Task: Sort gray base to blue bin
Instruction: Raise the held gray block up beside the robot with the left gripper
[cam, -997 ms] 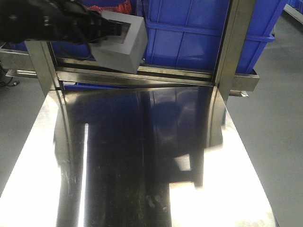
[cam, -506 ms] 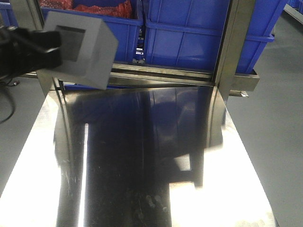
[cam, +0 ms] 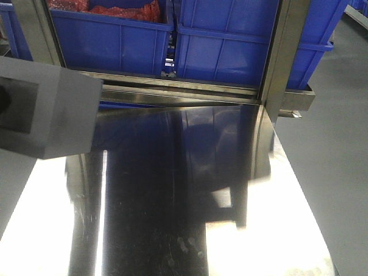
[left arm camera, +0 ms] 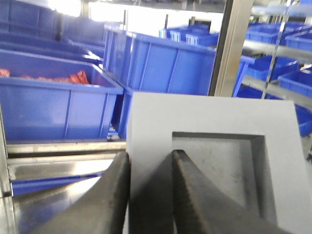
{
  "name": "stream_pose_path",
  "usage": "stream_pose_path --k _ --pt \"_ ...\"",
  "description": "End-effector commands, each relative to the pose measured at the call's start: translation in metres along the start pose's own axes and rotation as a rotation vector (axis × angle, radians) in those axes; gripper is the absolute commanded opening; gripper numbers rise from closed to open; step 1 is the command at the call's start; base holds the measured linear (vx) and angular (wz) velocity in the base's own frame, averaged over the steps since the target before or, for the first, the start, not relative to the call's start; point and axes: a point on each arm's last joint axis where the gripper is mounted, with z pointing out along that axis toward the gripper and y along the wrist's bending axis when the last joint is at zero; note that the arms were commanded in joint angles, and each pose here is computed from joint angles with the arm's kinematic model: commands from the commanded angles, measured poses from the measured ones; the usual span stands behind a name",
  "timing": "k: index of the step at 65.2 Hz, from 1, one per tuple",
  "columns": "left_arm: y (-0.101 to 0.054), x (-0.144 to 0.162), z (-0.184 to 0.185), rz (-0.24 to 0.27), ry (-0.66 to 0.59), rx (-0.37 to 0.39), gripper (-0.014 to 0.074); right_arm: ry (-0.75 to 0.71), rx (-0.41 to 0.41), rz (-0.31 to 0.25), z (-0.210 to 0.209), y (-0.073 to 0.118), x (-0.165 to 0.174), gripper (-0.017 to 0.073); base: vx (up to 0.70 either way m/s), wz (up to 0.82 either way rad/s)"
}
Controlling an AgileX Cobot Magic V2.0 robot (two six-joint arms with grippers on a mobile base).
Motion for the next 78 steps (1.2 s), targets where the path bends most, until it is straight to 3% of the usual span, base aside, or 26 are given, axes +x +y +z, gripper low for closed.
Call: stream_pose_path --k 1,78 --pt "-0.0031 -0.0209 -0.0131 -0.021 -0.165 0.023 -0.0006 -0.071 0.003 -0.014 0.0001 -0.0001 -0.0063 -0.0005 0.0 0.0" --pt "-0.0034 -0.0216 -0.0181 -0.021 -0.175 0.025 -0.0006 -0.071 0.003 -0.014 0.0001 -0.0001 -0.0063 -0.0005 0.0 0.0"
